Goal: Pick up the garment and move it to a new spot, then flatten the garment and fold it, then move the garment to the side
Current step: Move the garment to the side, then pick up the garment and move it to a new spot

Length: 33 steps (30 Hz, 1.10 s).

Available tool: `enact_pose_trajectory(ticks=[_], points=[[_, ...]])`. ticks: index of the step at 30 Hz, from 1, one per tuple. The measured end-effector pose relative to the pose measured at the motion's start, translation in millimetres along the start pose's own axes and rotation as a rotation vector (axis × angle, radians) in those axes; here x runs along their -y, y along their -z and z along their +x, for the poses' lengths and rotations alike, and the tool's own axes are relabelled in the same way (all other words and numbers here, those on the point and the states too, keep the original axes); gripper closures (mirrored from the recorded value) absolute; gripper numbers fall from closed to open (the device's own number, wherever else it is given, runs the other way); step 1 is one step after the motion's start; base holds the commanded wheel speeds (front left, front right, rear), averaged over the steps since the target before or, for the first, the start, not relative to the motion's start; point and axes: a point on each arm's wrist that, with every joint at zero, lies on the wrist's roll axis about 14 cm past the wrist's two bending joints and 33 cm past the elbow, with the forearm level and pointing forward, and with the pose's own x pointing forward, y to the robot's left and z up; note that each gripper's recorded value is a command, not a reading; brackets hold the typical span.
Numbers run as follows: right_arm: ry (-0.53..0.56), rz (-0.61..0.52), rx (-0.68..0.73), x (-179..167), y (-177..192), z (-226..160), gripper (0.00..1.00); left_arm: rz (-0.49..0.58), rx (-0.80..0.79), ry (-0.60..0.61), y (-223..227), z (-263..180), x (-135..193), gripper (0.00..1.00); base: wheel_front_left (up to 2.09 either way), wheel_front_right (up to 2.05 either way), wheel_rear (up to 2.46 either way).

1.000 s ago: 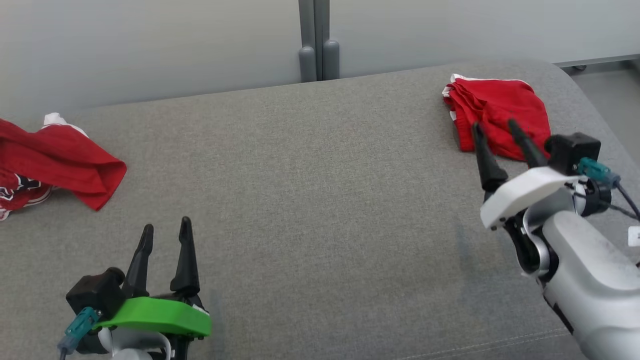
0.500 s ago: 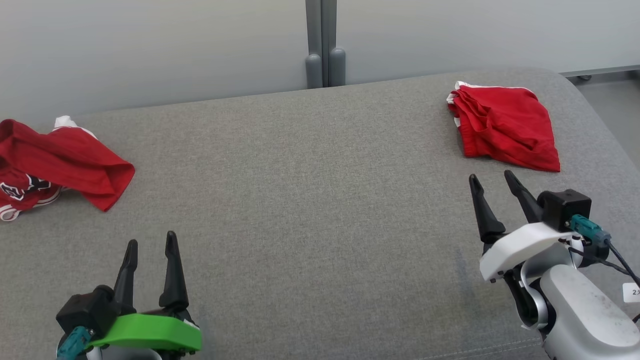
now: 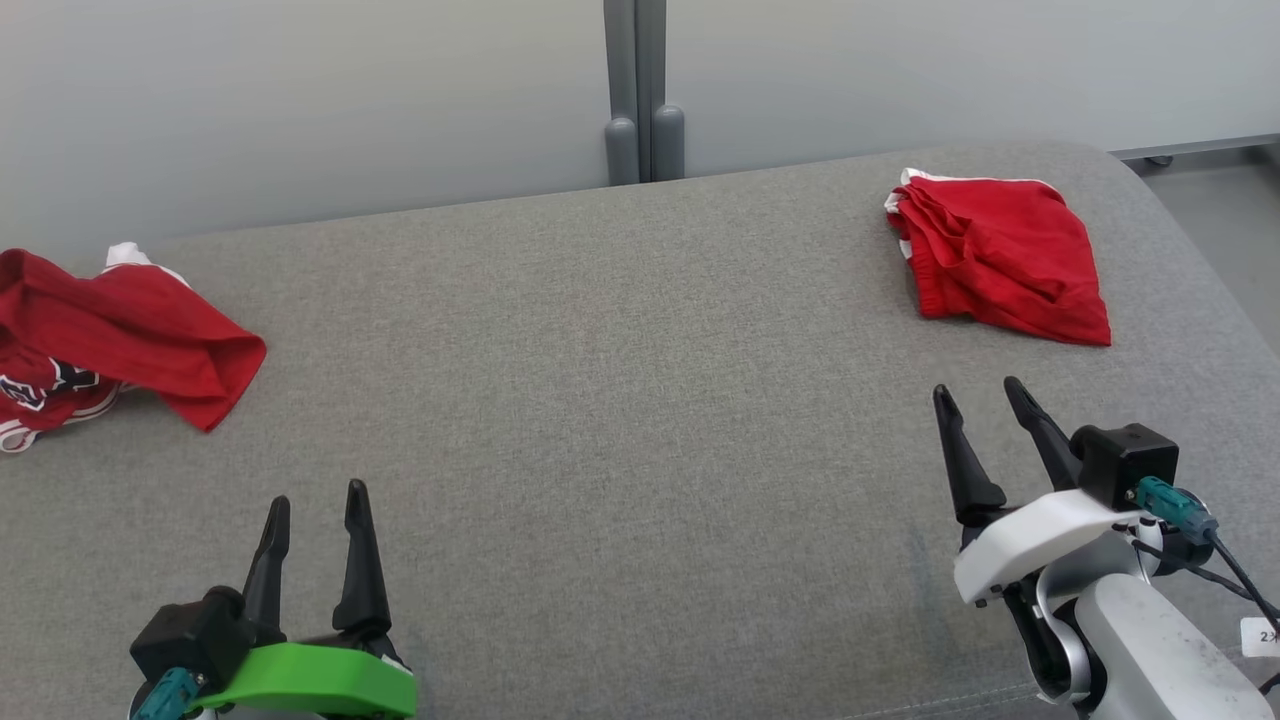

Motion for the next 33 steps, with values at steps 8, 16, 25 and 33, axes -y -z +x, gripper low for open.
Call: enact_pose_trajectory(ticks=[8, 16, 25, 33], points=[[0.008, 0.001, 0.008, -1, 0, -6, 0.0, 0.004, -0.013, -0.001, 4, -4, 0, 0.0, 0.0, 0.0, 0.0], [0.012, -0.001, 0.014, -1, -1, -8, 0.0, 0.004, -0.014, -0.001, 5, -4, 0, 0.0, 0.0, 0.0, 0.0], [0.017, 0.004, 0.005, -1, 3, -10, 0.0, 0.007, -0.018, -0.001, 6, -8, 1, 0.0, 0.0, 0.0, 0.0], [-0.04, 0.004, 0.009, -19, 3, -4, 0.0, 0.014, 0.001, -0.047, 0, -16, -14, 0.0, 0.0, 0.0, 0.0]])
